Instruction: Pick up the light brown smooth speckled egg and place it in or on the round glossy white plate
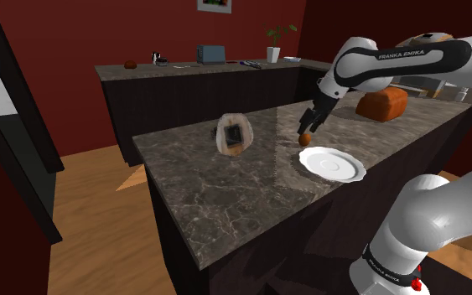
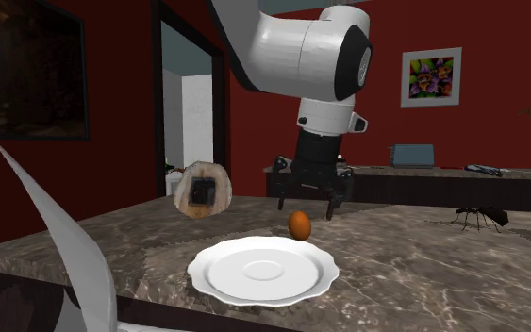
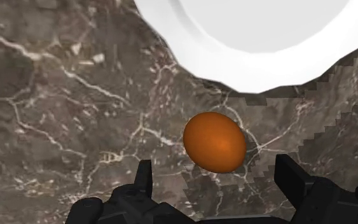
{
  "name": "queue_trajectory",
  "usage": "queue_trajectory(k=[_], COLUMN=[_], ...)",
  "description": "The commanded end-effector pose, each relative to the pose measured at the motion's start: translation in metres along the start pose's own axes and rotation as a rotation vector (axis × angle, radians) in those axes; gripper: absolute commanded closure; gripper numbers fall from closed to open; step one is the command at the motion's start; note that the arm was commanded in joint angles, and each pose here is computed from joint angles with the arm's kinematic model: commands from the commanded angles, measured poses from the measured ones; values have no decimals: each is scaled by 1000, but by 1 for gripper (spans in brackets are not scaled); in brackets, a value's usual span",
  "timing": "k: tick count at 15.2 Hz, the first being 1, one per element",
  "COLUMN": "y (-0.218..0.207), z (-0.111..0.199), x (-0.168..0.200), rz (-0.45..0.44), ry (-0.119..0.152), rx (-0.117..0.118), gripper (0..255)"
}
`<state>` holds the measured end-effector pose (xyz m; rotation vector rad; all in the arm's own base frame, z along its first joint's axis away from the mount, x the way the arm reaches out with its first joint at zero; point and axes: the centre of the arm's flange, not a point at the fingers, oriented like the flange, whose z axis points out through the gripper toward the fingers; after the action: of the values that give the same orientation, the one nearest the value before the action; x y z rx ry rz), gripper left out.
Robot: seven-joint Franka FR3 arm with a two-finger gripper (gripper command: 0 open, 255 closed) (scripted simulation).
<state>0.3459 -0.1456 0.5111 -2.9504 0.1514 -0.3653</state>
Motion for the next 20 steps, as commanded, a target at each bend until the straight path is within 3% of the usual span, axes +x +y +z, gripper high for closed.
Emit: queue_trajectory(k=[1,4,11,12,20], y=[0,0,0,0,0], z=[10,23,23,23,23], x=[0,0,0,0,0], rz=[0,0,0,0,0], ry=[1,1,1,1,1], rx=[0,0,0,0,0], gripper=[0,0,0,255,255])
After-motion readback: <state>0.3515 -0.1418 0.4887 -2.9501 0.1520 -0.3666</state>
